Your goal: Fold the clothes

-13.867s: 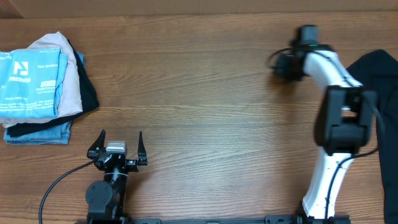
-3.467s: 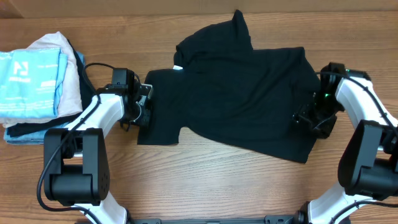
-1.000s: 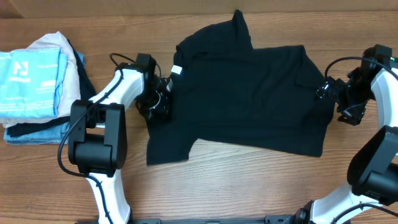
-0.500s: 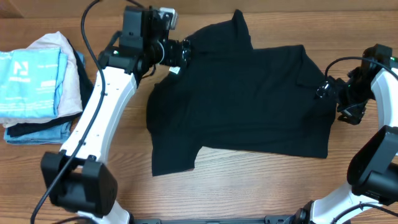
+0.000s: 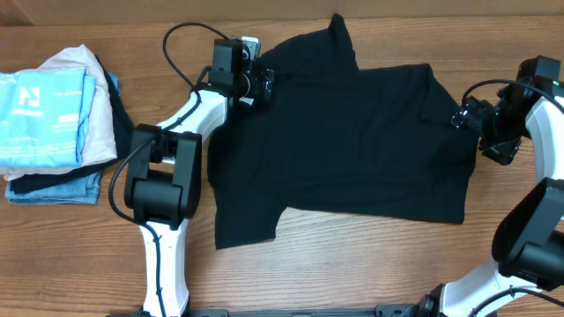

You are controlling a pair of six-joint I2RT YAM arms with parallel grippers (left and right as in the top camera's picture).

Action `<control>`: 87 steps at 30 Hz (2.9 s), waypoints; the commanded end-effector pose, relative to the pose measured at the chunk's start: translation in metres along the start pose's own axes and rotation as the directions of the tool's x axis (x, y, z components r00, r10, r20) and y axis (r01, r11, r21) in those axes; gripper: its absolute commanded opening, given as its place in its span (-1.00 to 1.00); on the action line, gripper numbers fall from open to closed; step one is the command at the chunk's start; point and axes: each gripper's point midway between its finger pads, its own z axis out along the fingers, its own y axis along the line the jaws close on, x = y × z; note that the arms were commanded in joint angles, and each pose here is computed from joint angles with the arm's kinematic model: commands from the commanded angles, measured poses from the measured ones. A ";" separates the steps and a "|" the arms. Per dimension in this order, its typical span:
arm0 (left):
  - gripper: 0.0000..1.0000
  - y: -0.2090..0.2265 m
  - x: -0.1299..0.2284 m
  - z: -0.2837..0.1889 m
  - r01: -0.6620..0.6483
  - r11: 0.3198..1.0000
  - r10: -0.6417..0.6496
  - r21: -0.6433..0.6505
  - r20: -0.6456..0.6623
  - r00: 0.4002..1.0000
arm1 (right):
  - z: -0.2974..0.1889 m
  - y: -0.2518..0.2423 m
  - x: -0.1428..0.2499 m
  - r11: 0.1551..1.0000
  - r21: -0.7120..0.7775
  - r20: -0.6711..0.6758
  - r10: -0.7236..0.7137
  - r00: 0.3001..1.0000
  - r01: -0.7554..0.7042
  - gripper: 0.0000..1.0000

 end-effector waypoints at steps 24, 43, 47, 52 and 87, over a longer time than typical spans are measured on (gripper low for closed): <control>0.69 0.164 0.087 -0.029 0.363 0.838 -0.450 -0.408 -0.137 0.883 | -0.005 0.006 -0.006 1.000 -0.014 0.023 -0.010 1.000 0.010 1.00; 1.00 0.005 0.030 -0.195 0.366 0.919 -0.393 -0.145 -0.397 0.829 | 0.022 0.102 0.088 0.944 -0.219 -0.182 -0.288 0.940 0.247 -0.92; 0.89 0.005 0.050 -0.178 0.324 0.930 -0.368 -0.174 -0.450 0.813 | 0.061 0.119 0.138 0.905 -0.237 -0.223 -0.405 0.887 0.353 -0.92; -0.92 0.001 0.122 -0.119 0.309 0.928 -0.370 -0.209 -0.623 0.689 | 0.079 0.129 0.148 0.878 -0.259 -0.180 -0.454 0.872 0.404 -0.92; -0.80 0.004 0.173 -0.088 0.283 0.926 -0.373 -0.248 -0.703 0.606 | 0.079 0.030 0.174 0.933 0.167 -0.374 -0.239 0.896 0.319 -0.92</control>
